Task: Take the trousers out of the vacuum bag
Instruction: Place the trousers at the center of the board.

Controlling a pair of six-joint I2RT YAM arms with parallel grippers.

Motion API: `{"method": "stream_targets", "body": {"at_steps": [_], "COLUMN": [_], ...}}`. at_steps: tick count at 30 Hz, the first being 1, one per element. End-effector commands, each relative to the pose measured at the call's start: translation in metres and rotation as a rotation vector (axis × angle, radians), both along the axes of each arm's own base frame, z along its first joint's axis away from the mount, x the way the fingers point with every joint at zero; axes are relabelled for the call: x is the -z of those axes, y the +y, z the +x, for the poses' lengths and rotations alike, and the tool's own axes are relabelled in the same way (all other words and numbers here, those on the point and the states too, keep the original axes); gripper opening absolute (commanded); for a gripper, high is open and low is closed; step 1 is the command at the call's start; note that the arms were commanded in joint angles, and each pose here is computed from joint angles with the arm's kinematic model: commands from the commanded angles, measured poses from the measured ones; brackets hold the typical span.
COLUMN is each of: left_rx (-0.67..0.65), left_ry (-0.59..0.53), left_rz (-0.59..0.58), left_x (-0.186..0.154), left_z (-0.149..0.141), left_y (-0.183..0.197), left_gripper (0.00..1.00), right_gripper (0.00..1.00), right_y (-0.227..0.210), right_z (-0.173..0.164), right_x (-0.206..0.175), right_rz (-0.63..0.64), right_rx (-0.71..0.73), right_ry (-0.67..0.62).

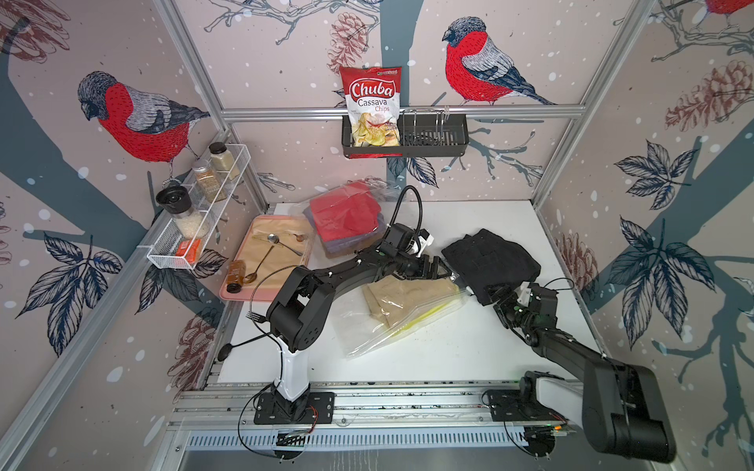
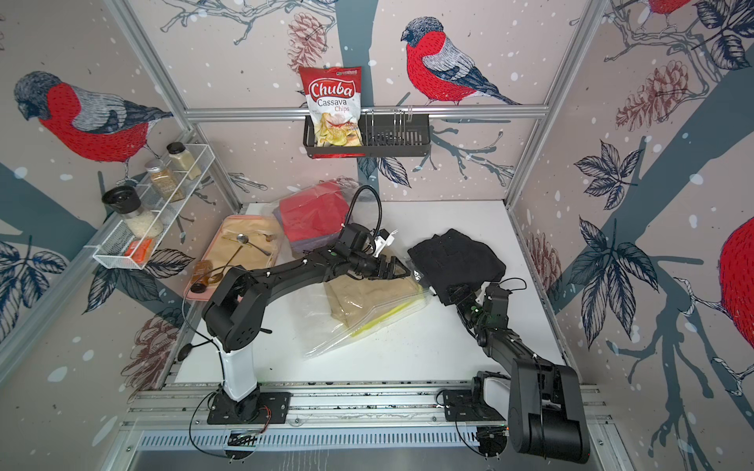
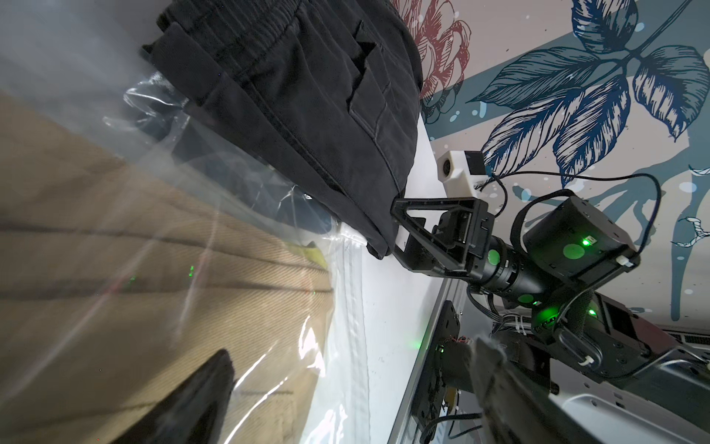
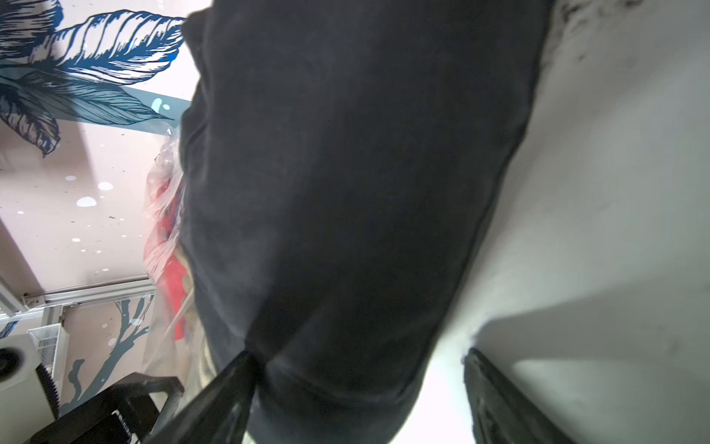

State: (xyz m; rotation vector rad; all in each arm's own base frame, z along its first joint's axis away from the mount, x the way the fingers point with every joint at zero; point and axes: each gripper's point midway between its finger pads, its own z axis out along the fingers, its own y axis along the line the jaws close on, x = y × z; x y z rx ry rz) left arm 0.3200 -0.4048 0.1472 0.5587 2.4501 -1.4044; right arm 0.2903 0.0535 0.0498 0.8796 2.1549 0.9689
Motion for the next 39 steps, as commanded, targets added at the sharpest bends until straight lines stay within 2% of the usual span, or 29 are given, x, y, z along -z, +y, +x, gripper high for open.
{"method": "stream_targets", "body": {"at_steps": [1,5,14,21,27,35,37,39], "left_rx": [0.014,0.015,0.017,0.019,0.022,0.043,0.049,0.059], "left_ry": [-0.021,-0.016,-0.017,-0.016,-0.014,-0.02,-0.034,-0.045], "left_rz": [-0.026,-0.025,-0.019,-0.017,-0.021,-0.038,-0.048,-0.056], "left_x": [-0.006,-0.004,-0.002,0.001,0.0,-0.009,-0.019,-0.025], "left_z": [0.001,0.001,0.0,0.001,0.003,0.008,0.012,0.017], "left_y": [-0.001,-0.002,0.0,-0.002,-0.005,-0.021,-0.029,-0.041], "left_gripper": [0.98,0.98,0.98,0.98,0.98,0.98,0.98,0.98], "right_gripper": [0.81,0.69,0.27,0.14,0.12,0.16,0.24,0.4], "right_y": [-0.004,-0.01,-0.031,-0.061,-0.07,-0.063,-0.058,-0.054], "right_z": [0.016,0.023,0.038,0.037,0.024,-0.012,-0.018,-0.023], "right_x": [-0.014,-0.013,-0.026,-0.063,-0.077,-0.018,-0.011,-0.011], "right_rz": [-0.01,-0.02,-0.021,-0.074,-0.115,-0.074,-0.065,-0.064], "right_rx": [0.018,0.037,0.054,0.098,0.113,0.123,0.111,0.108], "right_ry": [-0.065,-0.073,-0.098,-0.137,-0.117,0.036,0.05,0.045]}}
